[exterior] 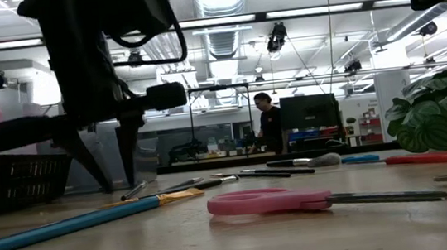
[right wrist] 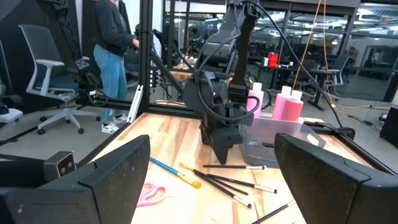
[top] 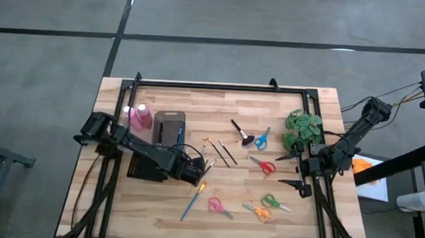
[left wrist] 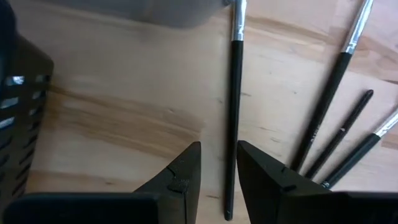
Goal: Pick & Place Paint Supplies
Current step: Put the black brush into the black bin
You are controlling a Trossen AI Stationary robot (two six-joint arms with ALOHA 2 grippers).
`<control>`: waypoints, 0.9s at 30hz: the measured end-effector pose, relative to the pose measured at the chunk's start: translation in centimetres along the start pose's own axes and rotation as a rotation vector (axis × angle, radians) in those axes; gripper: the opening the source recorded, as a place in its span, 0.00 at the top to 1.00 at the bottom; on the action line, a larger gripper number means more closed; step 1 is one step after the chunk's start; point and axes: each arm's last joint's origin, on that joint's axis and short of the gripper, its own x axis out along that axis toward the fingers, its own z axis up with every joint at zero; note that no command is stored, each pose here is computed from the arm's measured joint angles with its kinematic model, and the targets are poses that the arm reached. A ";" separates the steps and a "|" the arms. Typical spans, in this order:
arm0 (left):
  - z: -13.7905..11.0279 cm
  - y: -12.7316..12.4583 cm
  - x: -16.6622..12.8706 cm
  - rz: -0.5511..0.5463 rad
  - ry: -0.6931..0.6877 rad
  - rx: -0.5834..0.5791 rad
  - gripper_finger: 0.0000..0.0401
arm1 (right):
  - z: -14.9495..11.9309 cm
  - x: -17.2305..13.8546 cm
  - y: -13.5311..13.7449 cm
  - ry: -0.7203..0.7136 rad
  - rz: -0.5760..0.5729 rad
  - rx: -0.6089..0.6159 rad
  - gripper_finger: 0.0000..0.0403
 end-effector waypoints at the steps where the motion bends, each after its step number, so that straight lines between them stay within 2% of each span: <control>1: 0.0 0.1 0.2 -0.001 0.000 0.000 0.74 | 0.0 0.0 0.0 0.000 0.000 0.001 0.15; 15: 0.1 0.3 0.5 -0.007 0.004 -0.001 0.74 | 0.0 0.0 0.0 0.000 0.000 0.000 0.15; 27: 0.1 0.3 0.5 -0.008 0.004 0.054 0.74 | 0.0 0.0 0.0 0.000 0.000 0.001 0.15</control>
